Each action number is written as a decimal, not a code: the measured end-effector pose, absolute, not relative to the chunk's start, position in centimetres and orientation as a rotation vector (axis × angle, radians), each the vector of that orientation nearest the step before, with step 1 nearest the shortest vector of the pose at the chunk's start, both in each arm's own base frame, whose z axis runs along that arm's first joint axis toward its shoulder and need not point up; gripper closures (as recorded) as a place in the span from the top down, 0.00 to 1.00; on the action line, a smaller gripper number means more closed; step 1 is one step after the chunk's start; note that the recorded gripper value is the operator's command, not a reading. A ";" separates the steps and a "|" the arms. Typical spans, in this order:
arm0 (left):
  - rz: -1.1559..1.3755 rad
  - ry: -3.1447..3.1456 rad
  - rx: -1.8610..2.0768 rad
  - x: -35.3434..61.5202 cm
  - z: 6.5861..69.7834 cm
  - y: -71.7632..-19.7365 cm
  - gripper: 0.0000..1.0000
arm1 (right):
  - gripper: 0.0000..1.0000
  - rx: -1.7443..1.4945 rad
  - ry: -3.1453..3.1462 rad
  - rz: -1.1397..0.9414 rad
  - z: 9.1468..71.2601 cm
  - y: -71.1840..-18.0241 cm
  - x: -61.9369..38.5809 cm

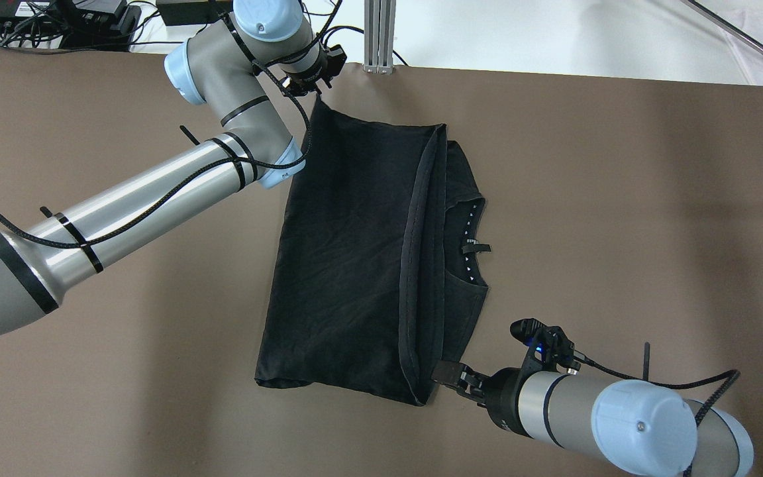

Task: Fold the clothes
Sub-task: 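Pull the shirt straight with both grippers, squaring it toward the robot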

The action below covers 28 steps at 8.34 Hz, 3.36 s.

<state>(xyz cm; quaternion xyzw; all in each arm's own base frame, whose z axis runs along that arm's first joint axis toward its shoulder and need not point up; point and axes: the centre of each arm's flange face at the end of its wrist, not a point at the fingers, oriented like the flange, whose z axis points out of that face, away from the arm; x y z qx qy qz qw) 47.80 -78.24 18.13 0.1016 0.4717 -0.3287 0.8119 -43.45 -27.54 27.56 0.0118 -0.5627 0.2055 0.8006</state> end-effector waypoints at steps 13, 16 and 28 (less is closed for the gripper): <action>-0.702 1.054 0.250 46.4 21.0 -72.4 1.00 | 0.44 0.404 -0.803 -0.284 24.1 -29.6 -56.1; -0.705 1.054 0.260 47.1 20.9 -71.8 1.00 | 0.00 0.405 -0.779 -0.289 24.9 -29.8 -56.6; -0.714 1.068 0.253 47.5 20.6 -71.0 1.00 | 0.94 0.315 -0.709 -0.278 30.3 -20.5 -49.7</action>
